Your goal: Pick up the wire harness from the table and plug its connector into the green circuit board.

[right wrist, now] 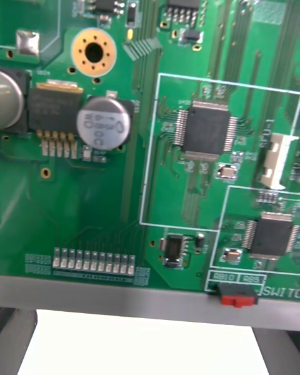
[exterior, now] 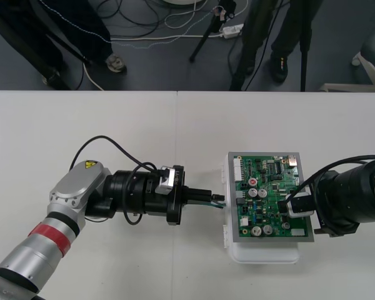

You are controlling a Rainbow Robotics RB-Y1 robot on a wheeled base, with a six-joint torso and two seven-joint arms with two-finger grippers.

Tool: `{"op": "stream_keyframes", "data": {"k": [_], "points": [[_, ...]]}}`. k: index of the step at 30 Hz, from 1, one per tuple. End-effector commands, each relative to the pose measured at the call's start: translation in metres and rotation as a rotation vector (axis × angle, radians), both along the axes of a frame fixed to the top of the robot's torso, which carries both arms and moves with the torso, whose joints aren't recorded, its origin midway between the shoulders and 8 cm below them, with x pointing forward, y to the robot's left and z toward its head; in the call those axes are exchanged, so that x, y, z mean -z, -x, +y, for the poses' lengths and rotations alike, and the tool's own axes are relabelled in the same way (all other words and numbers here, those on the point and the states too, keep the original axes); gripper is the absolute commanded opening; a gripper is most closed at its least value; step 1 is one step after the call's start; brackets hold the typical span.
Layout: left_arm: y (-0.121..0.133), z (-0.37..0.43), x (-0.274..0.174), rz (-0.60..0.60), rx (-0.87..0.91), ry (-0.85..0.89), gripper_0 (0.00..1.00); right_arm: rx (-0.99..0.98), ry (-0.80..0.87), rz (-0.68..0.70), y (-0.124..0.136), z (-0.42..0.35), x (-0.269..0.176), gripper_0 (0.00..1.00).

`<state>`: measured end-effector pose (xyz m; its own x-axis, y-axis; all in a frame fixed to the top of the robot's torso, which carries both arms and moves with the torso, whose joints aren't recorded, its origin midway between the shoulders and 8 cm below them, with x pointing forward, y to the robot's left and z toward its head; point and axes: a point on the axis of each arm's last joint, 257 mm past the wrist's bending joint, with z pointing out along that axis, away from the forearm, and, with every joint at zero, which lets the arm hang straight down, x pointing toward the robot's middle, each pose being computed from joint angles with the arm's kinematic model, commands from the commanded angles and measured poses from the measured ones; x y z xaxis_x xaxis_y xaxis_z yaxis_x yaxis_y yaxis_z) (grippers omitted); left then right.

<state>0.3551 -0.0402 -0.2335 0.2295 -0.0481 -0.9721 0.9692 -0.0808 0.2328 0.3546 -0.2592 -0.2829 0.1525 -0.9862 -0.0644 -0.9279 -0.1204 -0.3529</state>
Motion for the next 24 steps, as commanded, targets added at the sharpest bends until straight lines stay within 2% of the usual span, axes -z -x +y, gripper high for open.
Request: {"op": "stream_keyframes", "data": {"k": [1,24], "points": [[-0.008,-0.031,-0.021,-0.046,0.003,0.03,0.0,0.015,0.006,-0.014,-0.007,0.002,-0.009,1.0],[-0.002,-0.044,-0.018,-0.044,0.022,0.015,0.0,0.011,-0.003,-0.007,-0.005,0.005,-0.008,1.0]]}}
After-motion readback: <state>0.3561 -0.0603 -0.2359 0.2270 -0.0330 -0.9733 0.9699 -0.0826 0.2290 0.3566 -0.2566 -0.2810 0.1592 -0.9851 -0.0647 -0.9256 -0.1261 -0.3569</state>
